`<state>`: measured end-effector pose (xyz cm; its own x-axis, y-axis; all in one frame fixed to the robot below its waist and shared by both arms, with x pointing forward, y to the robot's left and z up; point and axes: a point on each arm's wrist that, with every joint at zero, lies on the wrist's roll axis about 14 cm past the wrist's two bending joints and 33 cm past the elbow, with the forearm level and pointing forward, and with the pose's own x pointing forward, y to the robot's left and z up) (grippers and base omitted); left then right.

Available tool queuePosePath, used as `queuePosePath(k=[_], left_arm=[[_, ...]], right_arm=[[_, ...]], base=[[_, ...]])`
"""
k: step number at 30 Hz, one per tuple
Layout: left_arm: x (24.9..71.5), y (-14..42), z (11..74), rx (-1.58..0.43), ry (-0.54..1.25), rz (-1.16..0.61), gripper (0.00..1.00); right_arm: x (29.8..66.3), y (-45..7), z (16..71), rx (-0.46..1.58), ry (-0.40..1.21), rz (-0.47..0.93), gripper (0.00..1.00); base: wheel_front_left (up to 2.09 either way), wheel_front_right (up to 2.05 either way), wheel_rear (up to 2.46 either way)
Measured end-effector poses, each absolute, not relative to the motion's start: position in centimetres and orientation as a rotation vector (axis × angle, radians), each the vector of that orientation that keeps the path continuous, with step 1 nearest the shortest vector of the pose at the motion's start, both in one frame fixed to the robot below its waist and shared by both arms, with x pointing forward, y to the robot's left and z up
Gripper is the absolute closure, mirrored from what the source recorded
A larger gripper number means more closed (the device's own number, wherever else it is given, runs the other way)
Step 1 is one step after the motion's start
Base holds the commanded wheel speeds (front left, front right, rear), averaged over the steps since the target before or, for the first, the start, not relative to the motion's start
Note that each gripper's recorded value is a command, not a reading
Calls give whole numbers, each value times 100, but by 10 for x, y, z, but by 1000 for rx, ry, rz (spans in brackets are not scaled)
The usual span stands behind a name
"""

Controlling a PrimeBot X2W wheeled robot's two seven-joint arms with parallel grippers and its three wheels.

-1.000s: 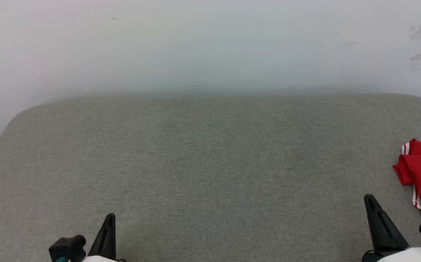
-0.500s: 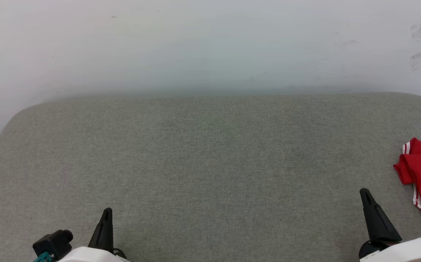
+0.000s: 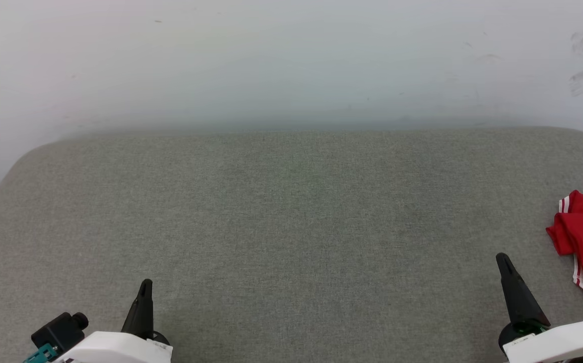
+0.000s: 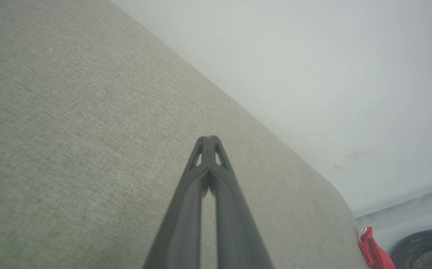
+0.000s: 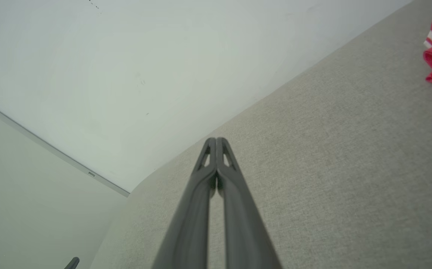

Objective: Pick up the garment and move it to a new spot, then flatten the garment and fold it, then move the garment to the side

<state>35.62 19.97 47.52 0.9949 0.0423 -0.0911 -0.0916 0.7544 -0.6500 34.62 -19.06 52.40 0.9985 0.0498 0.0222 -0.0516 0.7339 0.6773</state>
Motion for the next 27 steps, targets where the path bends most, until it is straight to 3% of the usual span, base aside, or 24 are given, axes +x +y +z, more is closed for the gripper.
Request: queuePosePath(k=[27], left_arm=[[369, 201, 483, -1068, 64, 76, 100]], right_arm=[[362, -194, 516, 1085, 8, 38, 100]], base=[[0, 0, 0]])
